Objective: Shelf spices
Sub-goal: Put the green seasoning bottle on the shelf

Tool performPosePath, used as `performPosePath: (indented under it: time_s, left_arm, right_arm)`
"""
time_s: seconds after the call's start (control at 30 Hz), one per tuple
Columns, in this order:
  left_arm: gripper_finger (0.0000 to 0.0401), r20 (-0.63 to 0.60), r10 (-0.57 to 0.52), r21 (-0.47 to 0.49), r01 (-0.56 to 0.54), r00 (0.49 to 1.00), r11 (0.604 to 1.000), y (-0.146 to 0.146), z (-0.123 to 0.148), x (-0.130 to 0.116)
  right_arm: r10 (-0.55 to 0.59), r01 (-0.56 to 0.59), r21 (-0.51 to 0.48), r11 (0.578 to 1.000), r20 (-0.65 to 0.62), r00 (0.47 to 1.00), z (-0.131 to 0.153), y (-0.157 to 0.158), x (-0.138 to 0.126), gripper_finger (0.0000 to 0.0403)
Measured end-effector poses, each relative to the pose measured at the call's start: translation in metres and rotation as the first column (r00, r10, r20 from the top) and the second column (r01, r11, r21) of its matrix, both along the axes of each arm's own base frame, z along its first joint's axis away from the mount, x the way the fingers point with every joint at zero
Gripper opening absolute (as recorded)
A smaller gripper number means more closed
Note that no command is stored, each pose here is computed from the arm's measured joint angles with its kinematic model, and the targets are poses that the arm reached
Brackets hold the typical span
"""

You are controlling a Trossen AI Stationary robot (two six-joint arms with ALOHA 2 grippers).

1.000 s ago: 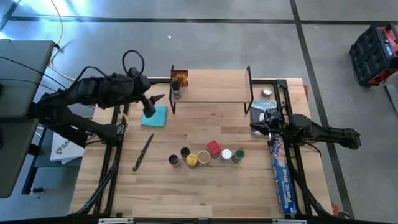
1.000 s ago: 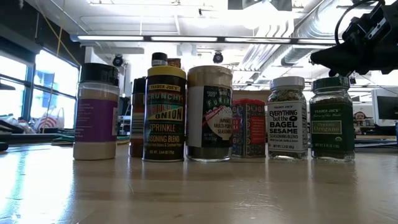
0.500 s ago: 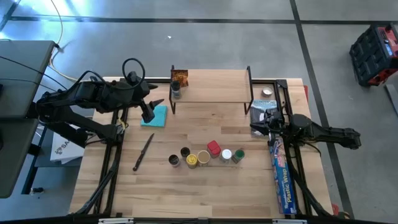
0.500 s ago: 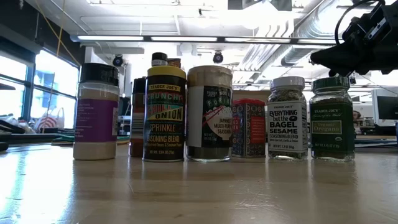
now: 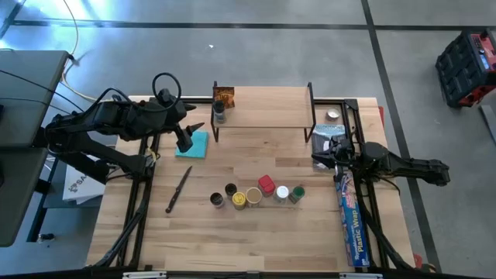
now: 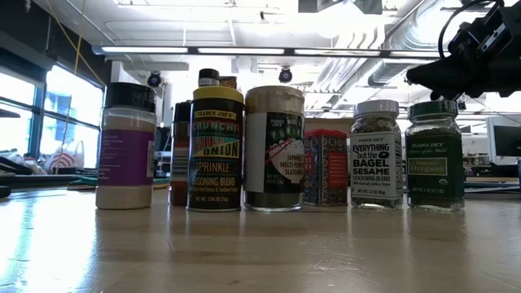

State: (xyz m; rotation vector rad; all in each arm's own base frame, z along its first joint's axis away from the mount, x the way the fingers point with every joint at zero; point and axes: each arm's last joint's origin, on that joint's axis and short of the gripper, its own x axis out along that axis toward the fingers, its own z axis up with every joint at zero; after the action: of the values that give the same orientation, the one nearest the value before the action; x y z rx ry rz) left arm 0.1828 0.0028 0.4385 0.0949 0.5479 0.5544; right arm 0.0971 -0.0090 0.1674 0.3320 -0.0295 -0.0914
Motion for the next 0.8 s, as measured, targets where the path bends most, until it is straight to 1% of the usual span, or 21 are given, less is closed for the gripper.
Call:
performPosePath:
  time_s: [0.37, 0.53, 0.63, 0.67, 0.7, 0.73, 0.77, 0.8]
  left_arm:
    - [0.0266, -0.012, -0.008, -0.041, 0.007, 1.000, 0.999, -0.009, -0.006, -0.001]
    - [0.0266, -0.028, 0.030, -0.020, -0.031, 0.999, 0.999, -0.017, -0.030, 0.005]
    - [0.0266, -0.001, 0.012, -0.023, -0.012, 1.000, 1.000, -0.026, -0.048, 0.011]
    - [0.0266, 0.013, -0.005, -0.029, 0.005, 1.000, 1.000, -0.030, -0.054, 0.013]
    - [0.0266, 0.029, -0.019, -0.036, 0.020, 0.999, 0.999, -0.034, -0.061, 0.014]
    - [0.0266, 0.047, -0.031, -0.044, 0.033, 0.998, 0.998, -0.038, -0.067, 0.015]
    - [0.0266, 0.062, -0.039, -0.047, 0.042, 0.997, 0.998, -0.041, -0.074, 0.015]
    - [0.0266, 0.070, -0.049, -0.046, 0.053, 0.996, 0.998, -0.045, -0.080, 0.015]
  right_arm:
    - [0.000, 0.000, 0.000, 1.000, 0.000, 1.000, 0.000, 0.000, 0.000, 0.0000]
    - [0.000, 0.000, 0.000, 1.000, 0.000, 1.000, 0.000, 0.000, 0.000, 0.0000]
    - [0.000, 0.000, 0.012, 1.000, 0.005, 1.000, 0.000, 0.000, 0.000, 0.0000]
    - [0.001, -0.002, 0.057, 0.998, 0.025, 1.000, 0.002, 0.000, 0.000, 0.0000]
    - [-0.003, -0.007, 0.142, 0.990, 0.065, 0.998, 0.005, 0.000, 0.000, 0.0000]
    - [-0.021, -0.008, 0.245, 0.969, 0.116, 0.993, 0.009, -0.001, -0.001, 0.0000]
    - [-0.054, -0.007, 0.341, 0.940, 0.168, 0.984, 0.013, -0.001, -0.001, 0.0000]
    - [-0.096, 0.000, 0.412, 0.911, 0.212, 0.973, 0.017, -0.003, -0.002, 0.0000]
